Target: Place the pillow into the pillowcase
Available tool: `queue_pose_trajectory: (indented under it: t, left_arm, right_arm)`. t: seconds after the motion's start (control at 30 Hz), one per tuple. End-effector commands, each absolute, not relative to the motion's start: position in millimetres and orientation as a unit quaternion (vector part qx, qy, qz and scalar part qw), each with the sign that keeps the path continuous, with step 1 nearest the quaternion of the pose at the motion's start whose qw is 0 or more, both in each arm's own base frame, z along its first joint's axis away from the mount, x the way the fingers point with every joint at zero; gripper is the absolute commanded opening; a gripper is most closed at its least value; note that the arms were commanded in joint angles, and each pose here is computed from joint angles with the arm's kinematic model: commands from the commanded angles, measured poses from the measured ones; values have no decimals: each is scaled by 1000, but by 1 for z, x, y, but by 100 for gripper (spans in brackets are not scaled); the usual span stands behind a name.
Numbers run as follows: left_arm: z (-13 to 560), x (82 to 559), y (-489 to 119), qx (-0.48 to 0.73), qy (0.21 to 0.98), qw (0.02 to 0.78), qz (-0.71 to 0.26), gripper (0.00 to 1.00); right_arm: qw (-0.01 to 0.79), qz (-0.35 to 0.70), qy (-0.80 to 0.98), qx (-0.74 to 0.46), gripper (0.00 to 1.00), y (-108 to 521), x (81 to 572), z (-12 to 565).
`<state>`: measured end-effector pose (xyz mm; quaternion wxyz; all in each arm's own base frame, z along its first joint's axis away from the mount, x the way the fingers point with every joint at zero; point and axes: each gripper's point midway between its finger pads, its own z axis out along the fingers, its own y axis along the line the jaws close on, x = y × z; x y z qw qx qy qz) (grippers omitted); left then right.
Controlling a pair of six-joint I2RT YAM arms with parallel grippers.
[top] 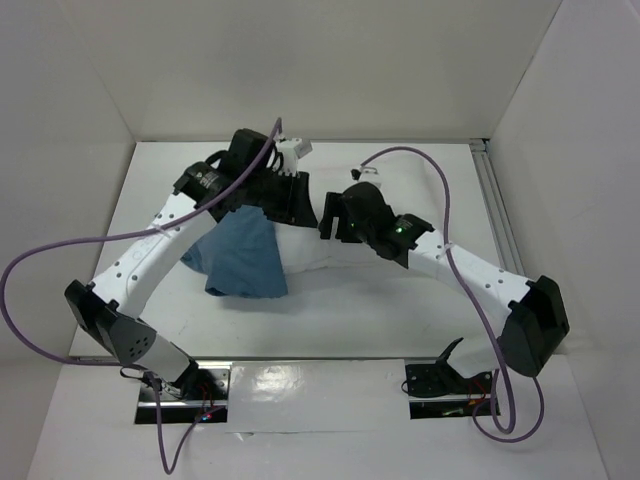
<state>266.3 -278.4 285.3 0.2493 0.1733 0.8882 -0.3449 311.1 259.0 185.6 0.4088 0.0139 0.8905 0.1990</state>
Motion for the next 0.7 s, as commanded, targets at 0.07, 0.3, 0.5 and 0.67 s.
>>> queue_pose_trajectory:
  t: [0.07, 0.3, 0.5, 0.67]
  left_arm:
    - [306, 277, -260, 220, 886, 289, -287, 10]
    - [282, 351, -200, 22, 934, 337, -115, 74]
    - [258, 356, -171, -13, 942, 335, -16, 82]
    - [221, 348, -166, -2, 955, 295, 19, 75]
  right_arm:
    - [502, 122, 856, 19, 92, 220, 330, 272]
    - [508, 22, 855, 108, 99, 136, 372, 294]
    - [445, 46, 877, 177, 100, 65, 399, 260]
    - [403, 57, 890, 204, 100, 38, 390, 206]
